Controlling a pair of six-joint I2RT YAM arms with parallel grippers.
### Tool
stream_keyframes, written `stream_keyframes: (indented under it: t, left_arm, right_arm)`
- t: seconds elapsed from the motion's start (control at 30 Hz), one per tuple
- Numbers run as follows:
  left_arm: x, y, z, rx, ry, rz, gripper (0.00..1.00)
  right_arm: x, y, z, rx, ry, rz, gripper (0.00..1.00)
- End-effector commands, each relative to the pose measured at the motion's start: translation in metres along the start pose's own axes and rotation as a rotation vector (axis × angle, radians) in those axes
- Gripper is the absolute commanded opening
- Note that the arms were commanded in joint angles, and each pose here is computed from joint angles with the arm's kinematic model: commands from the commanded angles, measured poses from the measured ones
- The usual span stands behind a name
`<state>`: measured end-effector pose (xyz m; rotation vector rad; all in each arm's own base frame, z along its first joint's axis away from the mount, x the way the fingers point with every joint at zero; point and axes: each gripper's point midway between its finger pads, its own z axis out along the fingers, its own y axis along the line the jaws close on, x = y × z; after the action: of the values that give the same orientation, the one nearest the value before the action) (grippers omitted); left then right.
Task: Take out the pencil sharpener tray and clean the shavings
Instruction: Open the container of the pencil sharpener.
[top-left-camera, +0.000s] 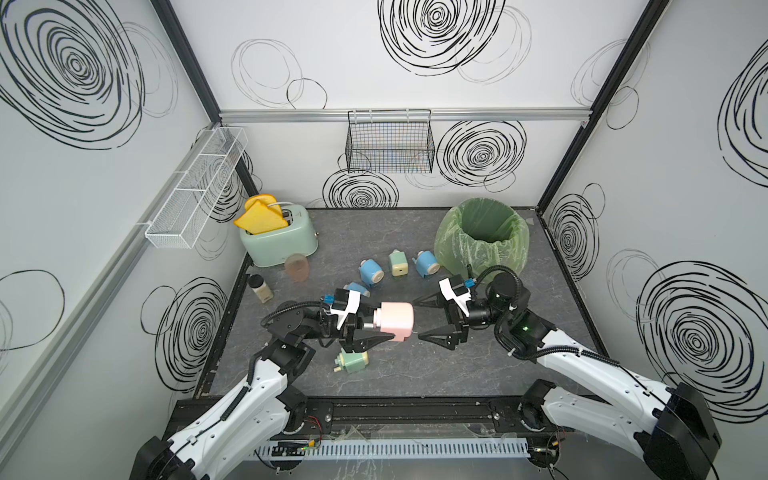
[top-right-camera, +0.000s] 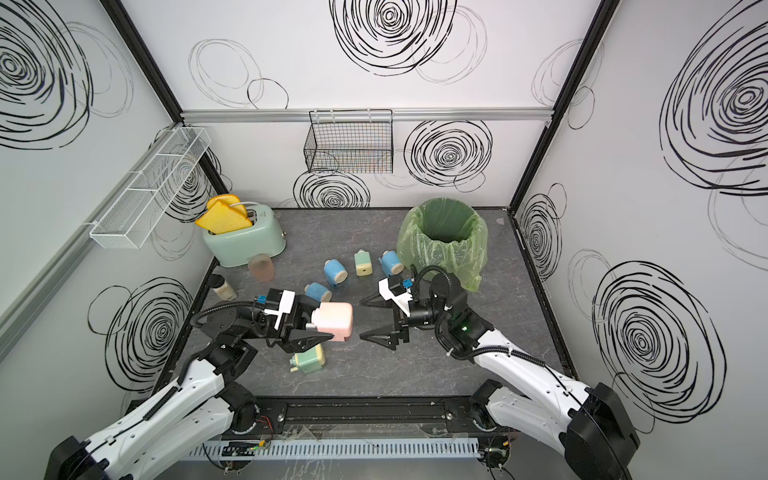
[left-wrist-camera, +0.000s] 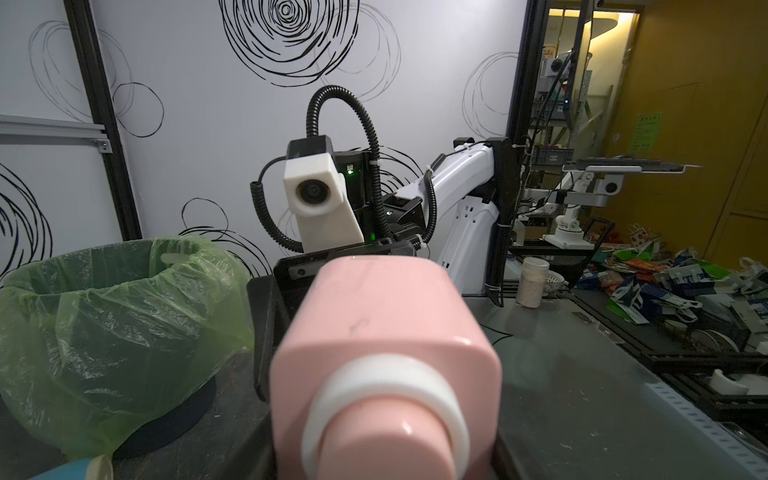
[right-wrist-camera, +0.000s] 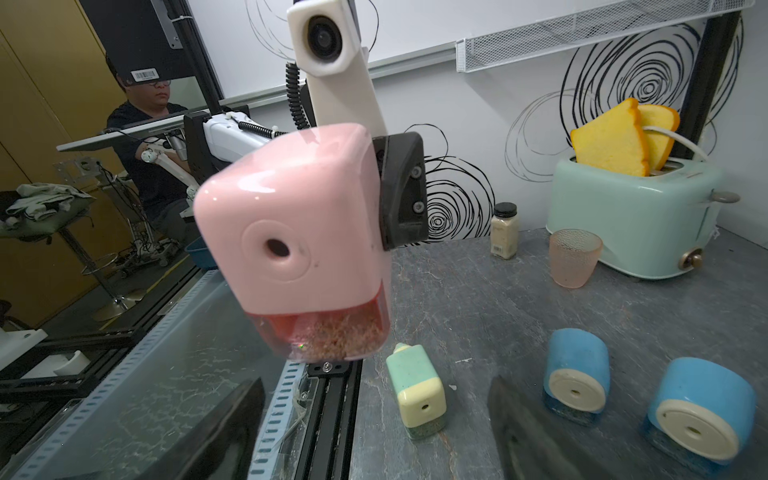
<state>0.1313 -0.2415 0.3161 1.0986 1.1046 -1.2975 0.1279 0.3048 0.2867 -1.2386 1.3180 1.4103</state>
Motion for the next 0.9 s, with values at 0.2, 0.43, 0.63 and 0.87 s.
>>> stream_keyframes:
  t: [0.2,0.43,0.63,0.87]
  left_arm:
    - [-0.011,-0.013,0.002,0.069,-0.032,0.049,0.19]
    - [-0.009,-0.009,0.002,0.043,-0.035,0.044,0.19]
    - [-0.01,-0.007,0.002,0.027,-0.039,0.05,0.19]
    - [-0.012,-0.008,0.0,0.023,-0.048,0.062,0.19]
  right_arm:
    - [-0.025,0.008,0.015,0.022,-0.062,-0.113,0.88]
    - [-0.03,0.007,0.022,0.069,-0.089,-0.127,0.87]
    - [-0.027,0.006,0.024,0.076,-0.081,-0.116,0.77]
    - [-0.02,0.005,0.026,0.07,-0.06,-0.091,0.53]
